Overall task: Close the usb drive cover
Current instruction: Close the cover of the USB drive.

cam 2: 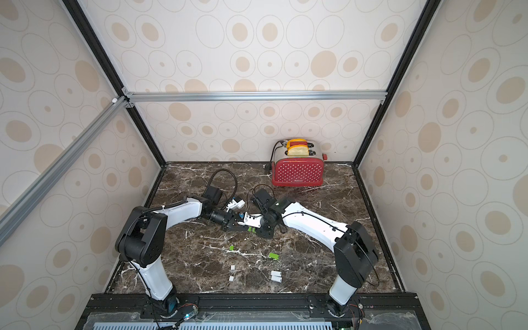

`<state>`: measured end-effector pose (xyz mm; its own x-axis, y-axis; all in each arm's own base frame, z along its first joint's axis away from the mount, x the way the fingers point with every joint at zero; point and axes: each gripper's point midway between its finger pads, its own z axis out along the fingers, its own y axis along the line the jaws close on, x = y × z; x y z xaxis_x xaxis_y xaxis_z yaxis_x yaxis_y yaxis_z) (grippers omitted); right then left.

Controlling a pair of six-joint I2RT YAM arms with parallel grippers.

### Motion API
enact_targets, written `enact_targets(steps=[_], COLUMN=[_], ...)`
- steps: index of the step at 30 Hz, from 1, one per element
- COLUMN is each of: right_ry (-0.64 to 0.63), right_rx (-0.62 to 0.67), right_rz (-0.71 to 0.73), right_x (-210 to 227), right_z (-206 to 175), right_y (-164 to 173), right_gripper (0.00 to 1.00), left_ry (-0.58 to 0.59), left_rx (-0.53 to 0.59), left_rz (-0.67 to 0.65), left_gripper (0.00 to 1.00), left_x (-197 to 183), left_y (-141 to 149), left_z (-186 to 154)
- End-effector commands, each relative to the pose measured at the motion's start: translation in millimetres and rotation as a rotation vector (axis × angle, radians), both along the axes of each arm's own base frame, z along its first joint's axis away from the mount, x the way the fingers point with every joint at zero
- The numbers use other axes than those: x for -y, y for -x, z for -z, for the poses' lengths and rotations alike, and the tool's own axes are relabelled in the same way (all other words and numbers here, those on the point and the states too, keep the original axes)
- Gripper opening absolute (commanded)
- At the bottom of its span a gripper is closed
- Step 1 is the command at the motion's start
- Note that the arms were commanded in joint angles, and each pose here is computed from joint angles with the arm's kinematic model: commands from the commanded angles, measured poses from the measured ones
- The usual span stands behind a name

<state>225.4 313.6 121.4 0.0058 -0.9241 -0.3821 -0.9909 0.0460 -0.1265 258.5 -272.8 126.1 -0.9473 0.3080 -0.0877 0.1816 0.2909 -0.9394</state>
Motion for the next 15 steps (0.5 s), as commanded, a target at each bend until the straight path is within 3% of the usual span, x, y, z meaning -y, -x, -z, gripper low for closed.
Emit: enact_targets(steps=[1,6,15], right_ry=[-0.086,-0.179,-0.189], right_rx=[0.078,0.074,-0.009], right_rz=[-0.076,-0.05,-0.041], right_x=[-27,-36,-44], right_z=[-17,-30,-25], right_y=[-1,0,7], right_gripper=[0.03,0.02,0.02], left_ry=[0.031,0.033,0.033], left_rx=[0.037,0.039,0.062], left_rz=[0.04,0.031,0.035], left_gripper=[0.02,0.01,0.01], left_x=[10,11,12], left_y=[0,-3,-4], left_z=[-5,-5,-6])
